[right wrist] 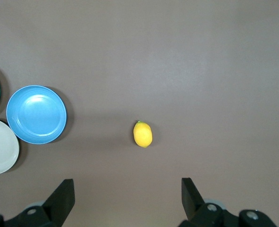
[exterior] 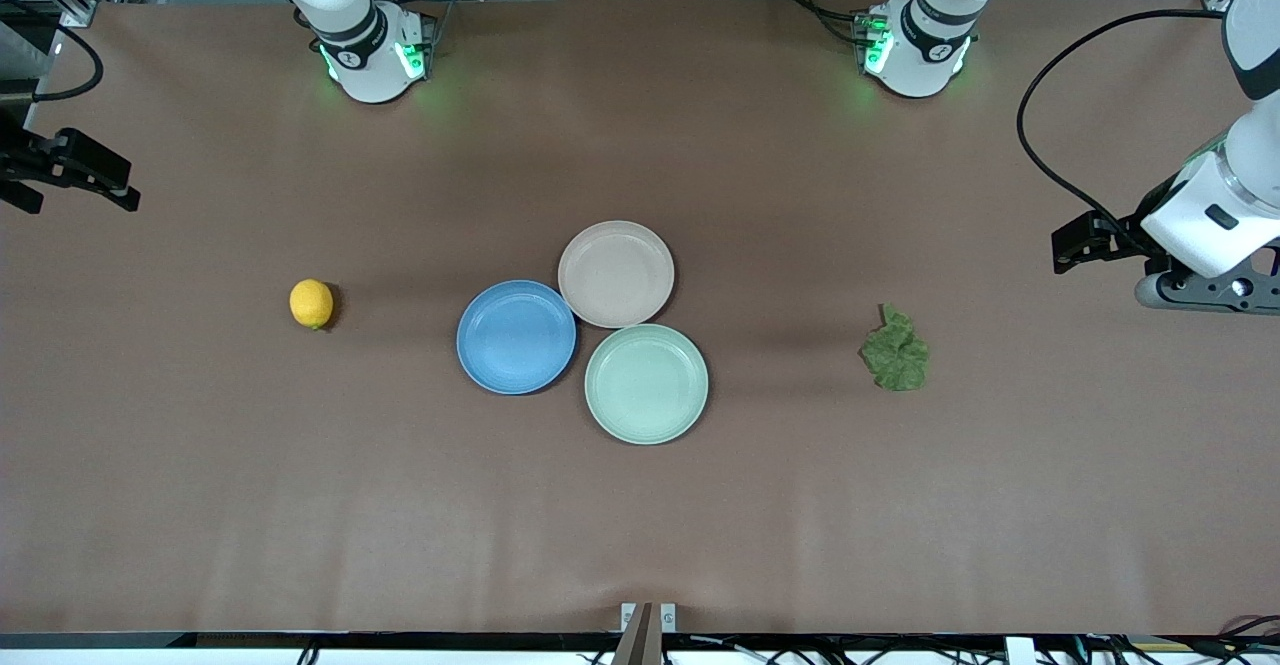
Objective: Pick lemon and lettuce from blue and beige plates
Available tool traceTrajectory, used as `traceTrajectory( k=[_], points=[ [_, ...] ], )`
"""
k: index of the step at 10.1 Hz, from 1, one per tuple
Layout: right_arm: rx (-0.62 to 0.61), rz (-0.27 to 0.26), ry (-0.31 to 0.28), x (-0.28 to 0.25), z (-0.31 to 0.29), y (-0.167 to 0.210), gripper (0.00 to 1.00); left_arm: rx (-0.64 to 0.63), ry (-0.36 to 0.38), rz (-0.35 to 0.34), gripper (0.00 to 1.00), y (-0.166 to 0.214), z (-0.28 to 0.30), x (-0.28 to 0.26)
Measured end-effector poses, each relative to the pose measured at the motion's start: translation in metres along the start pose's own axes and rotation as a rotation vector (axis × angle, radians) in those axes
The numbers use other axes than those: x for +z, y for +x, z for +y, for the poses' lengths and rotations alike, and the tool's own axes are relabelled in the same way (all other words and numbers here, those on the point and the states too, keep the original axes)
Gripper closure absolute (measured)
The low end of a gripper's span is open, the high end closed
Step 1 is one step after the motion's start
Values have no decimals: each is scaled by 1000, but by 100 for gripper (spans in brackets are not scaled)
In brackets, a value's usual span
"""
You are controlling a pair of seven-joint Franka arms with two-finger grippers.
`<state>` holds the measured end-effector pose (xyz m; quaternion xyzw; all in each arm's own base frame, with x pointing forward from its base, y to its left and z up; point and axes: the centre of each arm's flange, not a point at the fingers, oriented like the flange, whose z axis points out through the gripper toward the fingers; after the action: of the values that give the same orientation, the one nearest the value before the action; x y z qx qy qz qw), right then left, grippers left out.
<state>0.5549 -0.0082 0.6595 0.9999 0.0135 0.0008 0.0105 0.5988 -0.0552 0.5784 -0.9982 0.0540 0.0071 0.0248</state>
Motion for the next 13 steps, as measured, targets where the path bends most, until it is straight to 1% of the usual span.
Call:
traceTrajectory(
  k=[4,7,10,13],
  points=[
    [0,0,0,0,0,0,0,-21,14,40,0,-14,-9,-27],
    [0,0,0,0,0,0,0,-31,24,53,0,-26,-11,-45],
    [1,0,0,2,0,2,0,-18,29,57,0,-34,-2,-56],
    [0,5,0,2,0,3,0,-28,23,43,0,-38,-6,-57]
  ],
)
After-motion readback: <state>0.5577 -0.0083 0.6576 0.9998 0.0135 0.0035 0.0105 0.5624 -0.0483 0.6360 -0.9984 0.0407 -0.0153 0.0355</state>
